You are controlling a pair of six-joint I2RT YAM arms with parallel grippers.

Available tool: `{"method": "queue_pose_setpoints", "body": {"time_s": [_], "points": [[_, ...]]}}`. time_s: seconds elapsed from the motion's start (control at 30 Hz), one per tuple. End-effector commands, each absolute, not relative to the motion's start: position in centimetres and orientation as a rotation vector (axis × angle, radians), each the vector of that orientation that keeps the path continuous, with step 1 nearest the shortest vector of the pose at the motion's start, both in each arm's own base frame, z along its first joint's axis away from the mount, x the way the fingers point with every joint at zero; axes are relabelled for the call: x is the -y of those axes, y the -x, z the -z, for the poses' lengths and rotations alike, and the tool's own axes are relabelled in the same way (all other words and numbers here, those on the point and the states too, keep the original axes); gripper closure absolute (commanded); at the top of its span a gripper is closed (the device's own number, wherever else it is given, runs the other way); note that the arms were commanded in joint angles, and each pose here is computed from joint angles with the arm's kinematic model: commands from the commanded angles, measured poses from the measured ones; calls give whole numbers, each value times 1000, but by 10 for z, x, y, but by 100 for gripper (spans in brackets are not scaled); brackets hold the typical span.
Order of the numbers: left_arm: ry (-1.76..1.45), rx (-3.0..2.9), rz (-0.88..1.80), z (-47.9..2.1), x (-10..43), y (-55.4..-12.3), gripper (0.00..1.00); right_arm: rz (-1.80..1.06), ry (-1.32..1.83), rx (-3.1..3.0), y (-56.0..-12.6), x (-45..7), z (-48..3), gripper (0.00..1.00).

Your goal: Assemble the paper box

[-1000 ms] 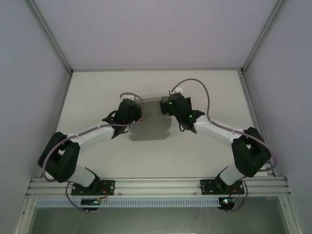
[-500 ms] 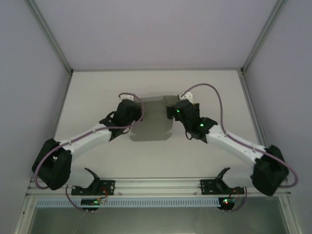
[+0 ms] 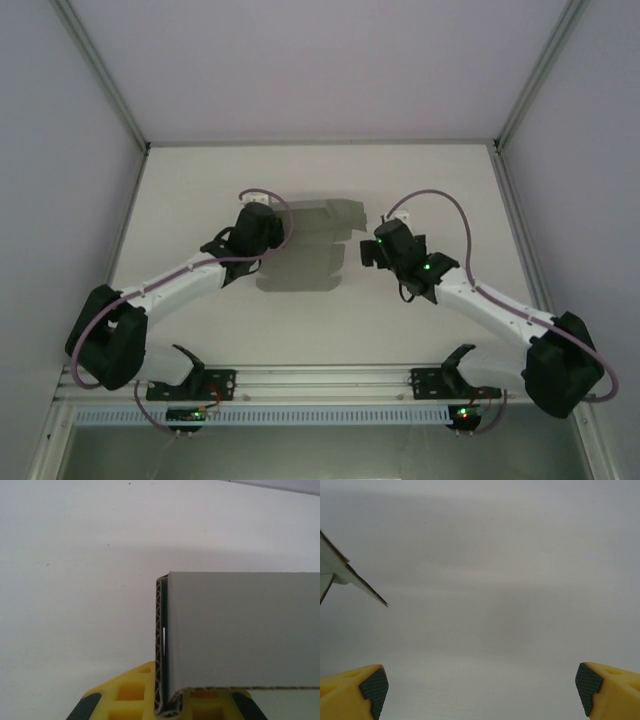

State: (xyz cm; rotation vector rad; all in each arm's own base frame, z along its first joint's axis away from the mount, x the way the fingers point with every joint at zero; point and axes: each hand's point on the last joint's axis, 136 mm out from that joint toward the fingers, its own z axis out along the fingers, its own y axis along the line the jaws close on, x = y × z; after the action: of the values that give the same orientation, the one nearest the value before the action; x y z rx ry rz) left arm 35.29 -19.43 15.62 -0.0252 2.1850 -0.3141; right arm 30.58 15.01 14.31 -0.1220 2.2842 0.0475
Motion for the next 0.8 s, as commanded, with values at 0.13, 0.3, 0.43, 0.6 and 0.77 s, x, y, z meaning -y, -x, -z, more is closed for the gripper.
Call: {"method": "queue_pose_setpoints", "body": {"time_s": [0.13,0.3,0.43,0.6,0.77], "points": [[-10,-2131,396,-188,203,-351,100,-177,150,-2229,-339,-180,-161,1],[-23,-2131,445,-191,209,-349,100,-288,206,-2192,-349,-204,-169,1],[-36,-2145,474,-187,215,-348,100,-358,284,-2135,-355,-225,-180,1],[-28,-2159,524,-184,221,-347,100,-342,321,-2141,-359,-237,-174,1],[-19,-2170,534,-181,223,-347,100,-292,359,-2156,-359,-248,-165,1]]}}
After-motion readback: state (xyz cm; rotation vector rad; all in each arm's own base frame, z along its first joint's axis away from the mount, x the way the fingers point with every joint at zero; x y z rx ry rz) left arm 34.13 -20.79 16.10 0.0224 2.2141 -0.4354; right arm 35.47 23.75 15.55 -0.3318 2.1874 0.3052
